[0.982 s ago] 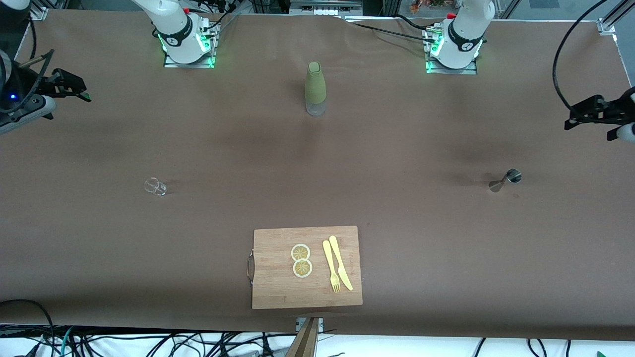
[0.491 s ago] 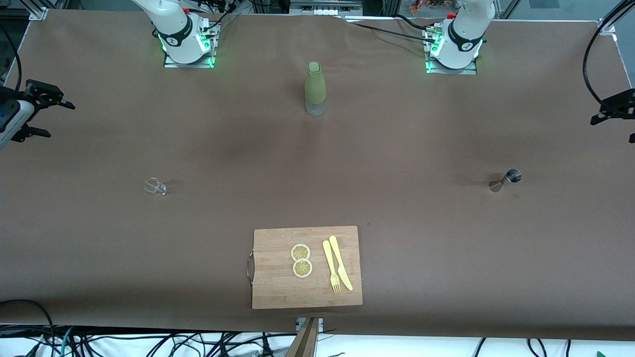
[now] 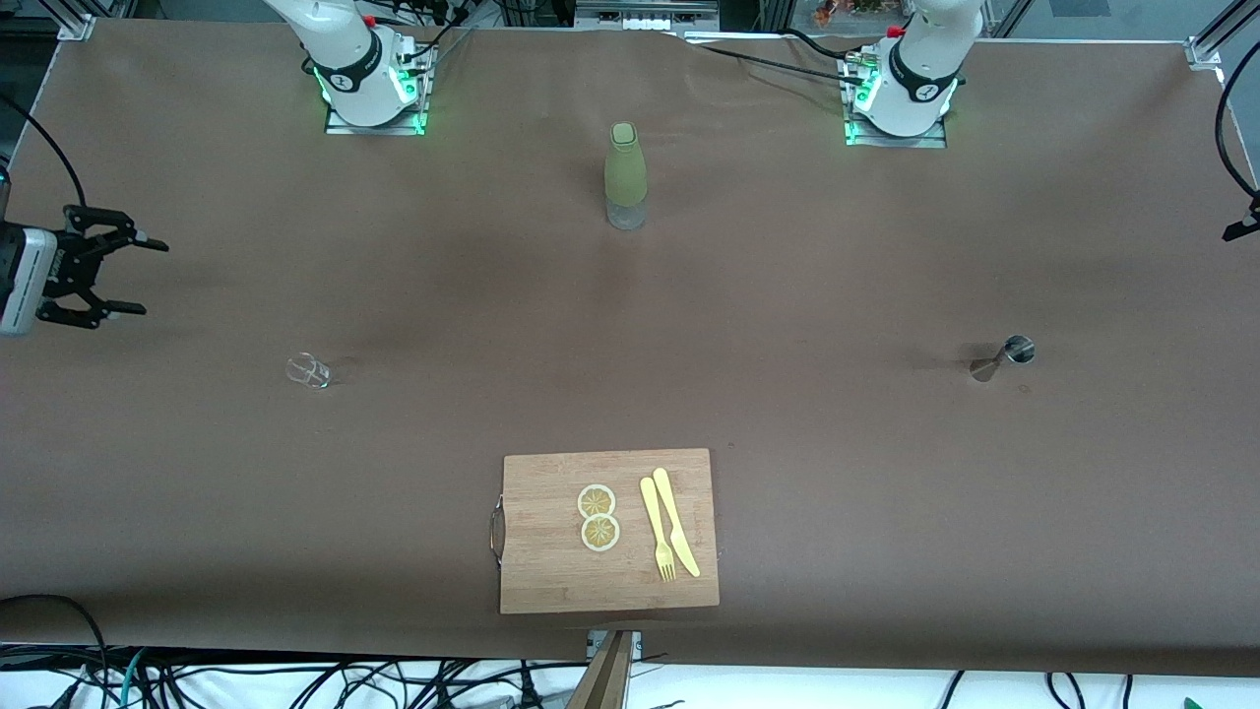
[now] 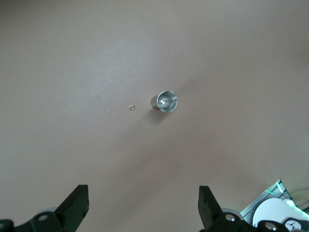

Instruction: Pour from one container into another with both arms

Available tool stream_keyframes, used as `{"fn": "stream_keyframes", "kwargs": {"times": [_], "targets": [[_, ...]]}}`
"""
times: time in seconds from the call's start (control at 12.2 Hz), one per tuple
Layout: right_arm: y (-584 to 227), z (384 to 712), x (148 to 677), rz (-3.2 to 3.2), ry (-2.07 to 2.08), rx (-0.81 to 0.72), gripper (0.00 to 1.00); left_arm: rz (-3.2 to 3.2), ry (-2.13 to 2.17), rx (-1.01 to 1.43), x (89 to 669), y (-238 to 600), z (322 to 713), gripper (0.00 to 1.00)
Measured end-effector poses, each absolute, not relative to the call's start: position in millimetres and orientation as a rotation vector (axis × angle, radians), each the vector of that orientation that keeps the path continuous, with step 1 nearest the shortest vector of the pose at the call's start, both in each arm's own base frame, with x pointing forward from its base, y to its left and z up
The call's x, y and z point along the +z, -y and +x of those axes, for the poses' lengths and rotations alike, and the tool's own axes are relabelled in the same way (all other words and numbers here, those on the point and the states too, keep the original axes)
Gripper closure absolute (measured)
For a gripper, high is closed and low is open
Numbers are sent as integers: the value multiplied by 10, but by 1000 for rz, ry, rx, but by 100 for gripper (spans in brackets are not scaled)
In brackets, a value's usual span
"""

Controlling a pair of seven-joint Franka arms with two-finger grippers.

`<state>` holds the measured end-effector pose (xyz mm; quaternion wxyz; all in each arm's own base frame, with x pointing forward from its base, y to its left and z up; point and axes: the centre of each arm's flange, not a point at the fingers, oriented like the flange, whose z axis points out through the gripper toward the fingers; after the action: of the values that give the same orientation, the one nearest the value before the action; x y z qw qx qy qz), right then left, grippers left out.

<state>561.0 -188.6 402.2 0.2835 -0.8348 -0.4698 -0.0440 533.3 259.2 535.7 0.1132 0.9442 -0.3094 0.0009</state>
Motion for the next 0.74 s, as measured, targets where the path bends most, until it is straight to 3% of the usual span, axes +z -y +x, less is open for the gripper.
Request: {"fn": "stream_keyframes", "kwargs": {"times": [0.41,0.74], "targets": [[2103,5669,2881,-1972,1314,-349,0,2599,971,141,4771,-3602,4946,0],[2221,5665,2134,-1850,1353,-525,0,2468,1029,276,4379,-3908,4835,0]]}}
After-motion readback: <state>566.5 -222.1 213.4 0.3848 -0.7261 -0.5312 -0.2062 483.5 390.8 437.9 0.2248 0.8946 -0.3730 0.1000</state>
